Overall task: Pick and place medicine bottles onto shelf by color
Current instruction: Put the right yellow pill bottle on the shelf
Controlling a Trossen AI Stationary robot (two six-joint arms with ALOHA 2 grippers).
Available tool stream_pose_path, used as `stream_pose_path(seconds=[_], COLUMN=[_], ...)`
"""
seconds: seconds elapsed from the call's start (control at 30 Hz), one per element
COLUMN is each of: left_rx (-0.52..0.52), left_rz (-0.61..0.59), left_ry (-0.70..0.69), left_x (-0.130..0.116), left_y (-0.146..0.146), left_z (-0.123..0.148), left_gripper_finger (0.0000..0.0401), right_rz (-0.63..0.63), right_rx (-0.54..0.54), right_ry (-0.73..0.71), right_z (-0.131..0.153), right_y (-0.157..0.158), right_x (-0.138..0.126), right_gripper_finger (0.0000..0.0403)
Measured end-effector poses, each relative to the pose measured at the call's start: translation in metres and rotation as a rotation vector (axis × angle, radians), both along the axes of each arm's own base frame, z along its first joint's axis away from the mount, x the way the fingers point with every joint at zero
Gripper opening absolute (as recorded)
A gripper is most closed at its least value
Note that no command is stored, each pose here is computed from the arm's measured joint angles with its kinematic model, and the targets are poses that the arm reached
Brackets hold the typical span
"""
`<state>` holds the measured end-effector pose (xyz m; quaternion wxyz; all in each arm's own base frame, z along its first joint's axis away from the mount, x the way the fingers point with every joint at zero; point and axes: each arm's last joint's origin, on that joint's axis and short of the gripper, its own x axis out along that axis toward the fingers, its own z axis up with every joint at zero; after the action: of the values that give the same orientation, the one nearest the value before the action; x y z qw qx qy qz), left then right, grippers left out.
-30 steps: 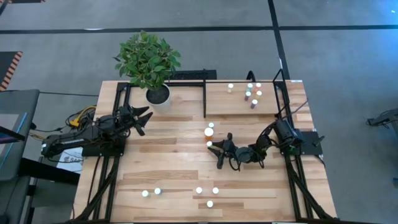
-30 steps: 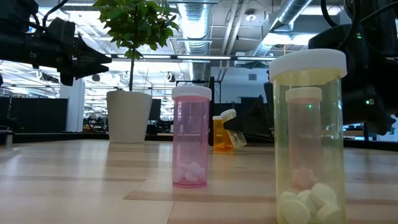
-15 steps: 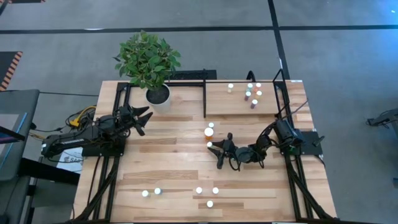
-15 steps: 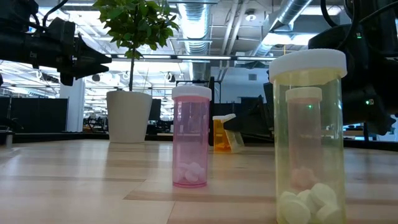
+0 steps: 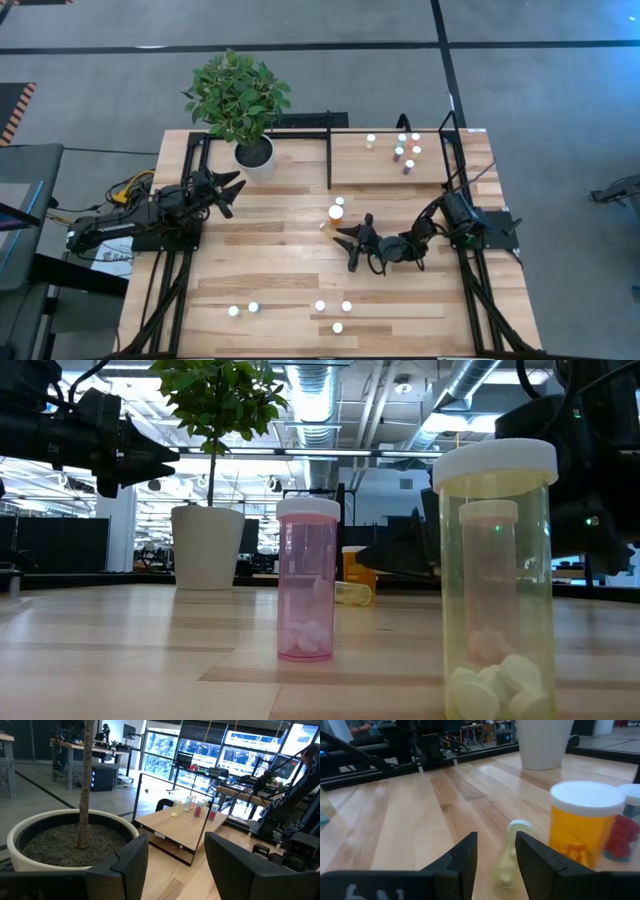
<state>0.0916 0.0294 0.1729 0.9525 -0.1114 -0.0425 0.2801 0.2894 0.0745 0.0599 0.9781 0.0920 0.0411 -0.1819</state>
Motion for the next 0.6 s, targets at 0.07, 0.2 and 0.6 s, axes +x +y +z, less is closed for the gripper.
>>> stream_pose_path(seconds=[0.07,0.2,0.6], left_rx=[0.000,0.000,0.000], left_rz=[0.000,0.000,0.000], left_ry=[0.000,0.000,0.000], left_x=[0.000,0.000,0.000], left_y=[0.000,0.000,0.000], left_z=[0.000,0.000,0.000], left_gripper_finger=[0.0181,0.0181,0.0181], right_rz=[0.008,0.010,-0.091], right_rx=[-0.011,0.019,0.095], right_ry=[-0.003,-0.038,0.040], right_z=[0.001,0.007,0.049], right_y=[0.002,0.007,0.023], right_x=[0.001,0.007,0.021], right_gripper_finger=[0.0158,0.0158,0.0158])
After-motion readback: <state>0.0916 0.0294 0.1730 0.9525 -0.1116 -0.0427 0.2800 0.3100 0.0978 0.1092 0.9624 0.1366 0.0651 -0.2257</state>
